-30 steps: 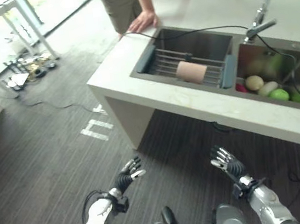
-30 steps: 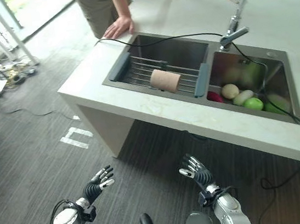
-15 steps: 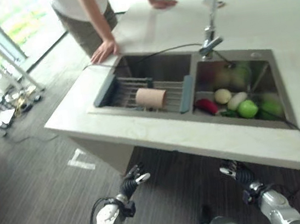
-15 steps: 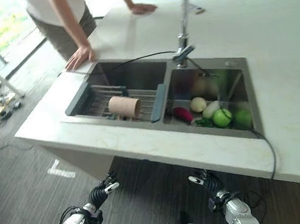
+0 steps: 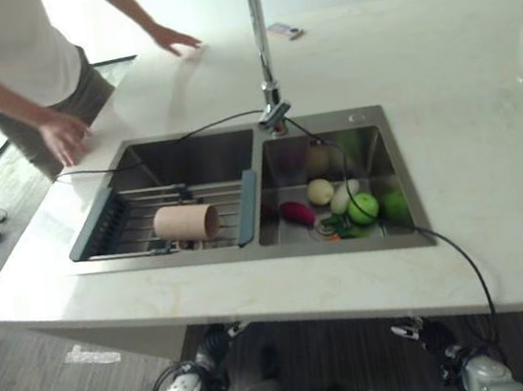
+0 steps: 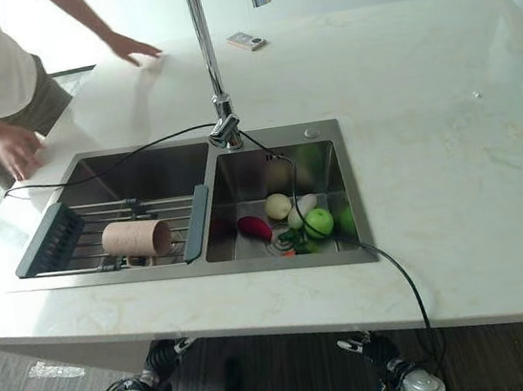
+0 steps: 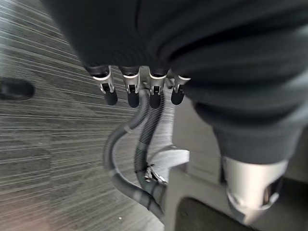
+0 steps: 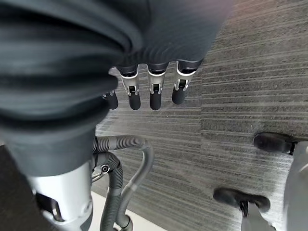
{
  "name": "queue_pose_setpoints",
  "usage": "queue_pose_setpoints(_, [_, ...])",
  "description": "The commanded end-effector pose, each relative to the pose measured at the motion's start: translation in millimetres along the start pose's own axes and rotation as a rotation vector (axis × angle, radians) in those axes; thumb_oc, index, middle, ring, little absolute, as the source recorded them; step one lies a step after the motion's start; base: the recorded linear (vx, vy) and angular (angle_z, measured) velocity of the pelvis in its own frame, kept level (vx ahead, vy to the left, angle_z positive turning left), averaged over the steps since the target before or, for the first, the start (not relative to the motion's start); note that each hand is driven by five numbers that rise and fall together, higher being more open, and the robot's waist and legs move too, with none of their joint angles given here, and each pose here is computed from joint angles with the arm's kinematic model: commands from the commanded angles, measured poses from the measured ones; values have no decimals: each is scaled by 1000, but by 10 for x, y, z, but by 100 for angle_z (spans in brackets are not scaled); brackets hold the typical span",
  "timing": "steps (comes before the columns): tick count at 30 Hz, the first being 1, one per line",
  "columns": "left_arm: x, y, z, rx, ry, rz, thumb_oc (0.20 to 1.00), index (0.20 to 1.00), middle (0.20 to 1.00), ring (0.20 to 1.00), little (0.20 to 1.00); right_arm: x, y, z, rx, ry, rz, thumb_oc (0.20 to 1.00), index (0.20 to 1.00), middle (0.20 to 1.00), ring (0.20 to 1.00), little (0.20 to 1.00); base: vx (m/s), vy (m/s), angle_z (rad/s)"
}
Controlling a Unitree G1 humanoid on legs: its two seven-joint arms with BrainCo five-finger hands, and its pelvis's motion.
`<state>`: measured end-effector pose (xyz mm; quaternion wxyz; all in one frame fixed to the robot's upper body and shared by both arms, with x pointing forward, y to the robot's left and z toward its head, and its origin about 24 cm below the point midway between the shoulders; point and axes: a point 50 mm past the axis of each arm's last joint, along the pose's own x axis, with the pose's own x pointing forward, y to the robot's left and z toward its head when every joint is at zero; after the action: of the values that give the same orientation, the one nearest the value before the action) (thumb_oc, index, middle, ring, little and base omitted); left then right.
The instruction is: Place the dishes in the dishwasher.
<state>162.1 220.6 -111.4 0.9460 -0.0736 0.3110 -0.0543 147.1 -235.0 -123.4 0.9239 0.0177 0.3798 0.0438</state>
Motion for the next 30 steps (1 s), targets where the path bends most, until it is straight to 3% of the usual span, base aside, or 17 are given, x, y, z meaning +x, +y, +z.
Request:
queue_pose_setpoints(1, [141,-87,303,34,-109,-53,1000,1000,1000,1000,1000,-14,-114,194,-6,-105,-35,1000,1000,1000,1000,1000,144,261,3])
queue_pose_setpoints(7, [19,28,-220,72,161,24,1000,1000,1000,1000,1000,-95,-162,-142,39,4,-73,1000,1000,1000,1000,1000,128,265,8])
queue_pose_setpoints(14, [-198,131,-574,11,313,106,1000,1000,1000,1000,1000,-104,-99,-247,58,19,-72,1000,1000,1000,1000,1000,21,172,-17])
queue_pose_setpoints(20, [-480,302,-870,-241,476,252,1000,1000,1000,1000,1000,-58,-98,-144,81,-33,-99,1000,1000,1000,1000,1000,-39,157,-15])
queue_pose_setpoints(23, [-593,434,-911,-381,443,413,1000,1000,1000,1000,1000,-36,-98,-97,80,-47,-100,1000,1000,1000,1000,1000,-34,55,-17])
queue_pose_setpoints(27, [-724,736,-793,-728,215,642,1000,1000,1000,1000,1000,-37,-152,-61,81,-50,-128,1000,1000,1000,1000,1000,2,-23,-29])
queue_pose_setpoints(30, [-870,977,-682,-796,55,795,1000,1000,1000,1000,1000,-129,-294,-153,92,-25,-170,1000,1000,1000,1000,1000,24,-74,8])
